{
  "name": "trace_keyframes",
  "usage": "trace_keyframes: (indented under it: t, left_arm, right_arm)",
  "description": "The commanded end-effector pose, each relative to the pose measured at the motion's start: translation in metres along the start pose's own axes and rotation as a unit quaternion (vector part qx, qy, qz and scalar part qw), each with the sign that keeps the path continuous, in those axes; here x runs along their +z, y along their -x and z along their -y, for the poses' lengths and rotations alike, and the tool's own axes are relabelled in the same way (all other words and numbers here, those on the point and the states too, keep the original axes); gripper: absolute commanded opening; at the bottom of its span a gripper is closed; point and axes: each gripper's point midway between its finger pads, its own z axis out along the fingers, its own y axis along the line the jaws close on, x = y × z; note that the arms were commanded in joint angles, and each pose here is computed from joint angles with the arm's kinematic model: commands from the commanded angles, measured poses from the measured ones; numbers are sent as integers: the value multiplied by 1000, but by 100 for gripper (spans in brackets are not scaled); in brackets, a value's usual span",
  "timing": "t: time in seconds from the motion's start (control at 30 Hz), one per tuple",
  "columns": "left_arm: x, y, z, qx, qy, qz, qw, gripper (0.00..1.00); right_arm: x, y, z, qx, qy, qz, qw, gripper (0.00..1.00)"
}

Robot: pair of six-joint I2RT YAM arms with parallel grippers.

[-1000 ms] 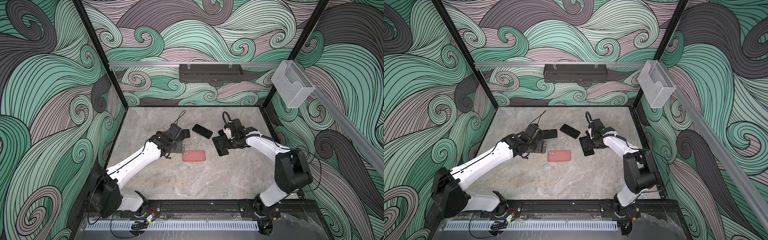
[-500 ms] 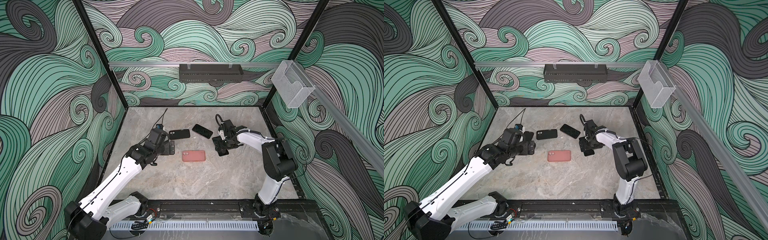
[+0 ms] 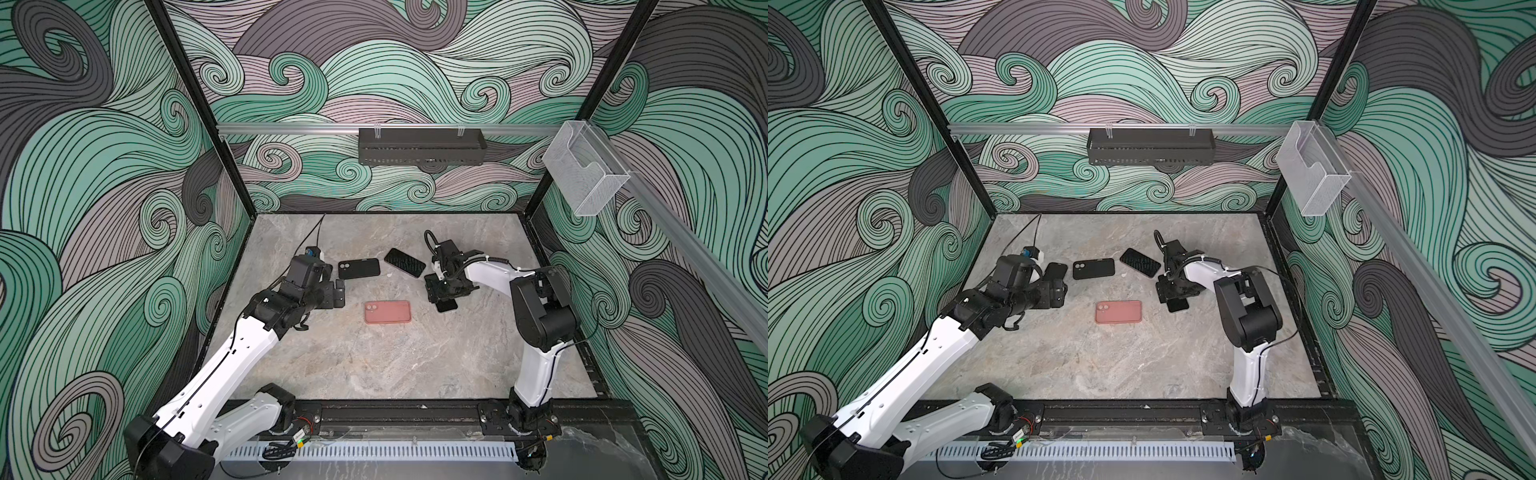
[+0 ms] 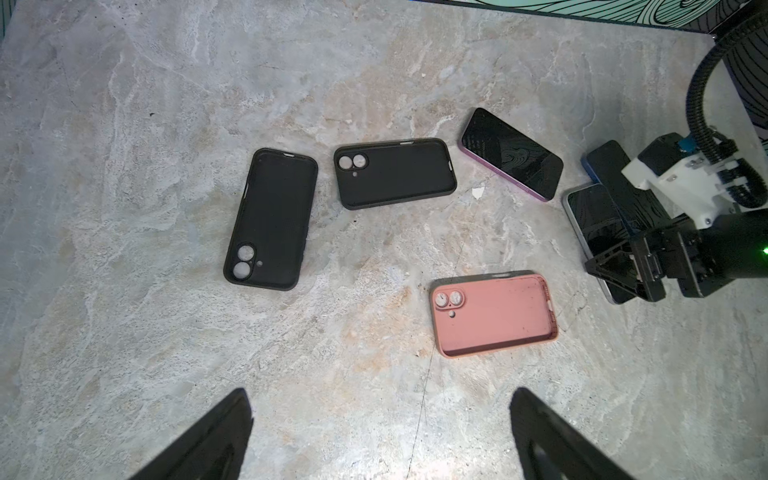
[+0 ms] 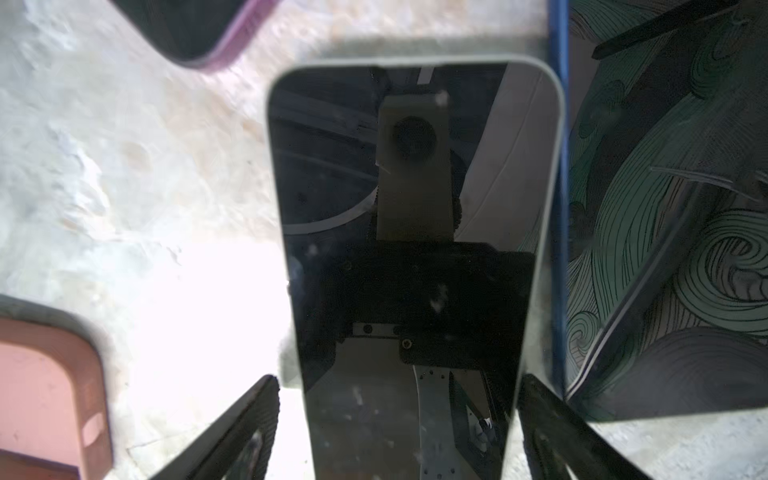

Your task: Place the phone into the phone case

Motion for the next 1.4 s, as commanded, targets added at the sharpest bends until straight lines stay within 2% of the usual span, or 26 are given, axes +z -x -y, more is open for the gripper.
trace_keyframes:
  t: [0.0,0.4,0.53,0.6,0.8,1.0,1.37]
  left_arm:
    - [-1,-2,-2,1,-1,-4,1000,99]
    - [11,-4,-4,-8,0,-13,1000,99]
    - [15,-3,0,-14,-9,-14,1000,99]
    - [17,-2,3,-19,-16,-14,1000,98]
    - [23,-3,10,-28,-41,-20,999,99]
    - [27,3,26,-52,-101,-23,993,98]
    - [36,18,68,-46,-225,-49,972,98]
  right_arm:
    - [4,-1,1,2,-19,-12,1000,87]
    - [8,-1,8,-1,-44,-20,999,78]
    - [9,-3,9,-8,-44,-22,999,70]
    - [8,-3,7,-11,-39,-17,999,63]
    - [-1,0,-1,-21,-19,12,1000,48]
    - [-21,8,-10,-33,7,52,998,29]
    - [-74,20,-44,-75,71,144,984,17]
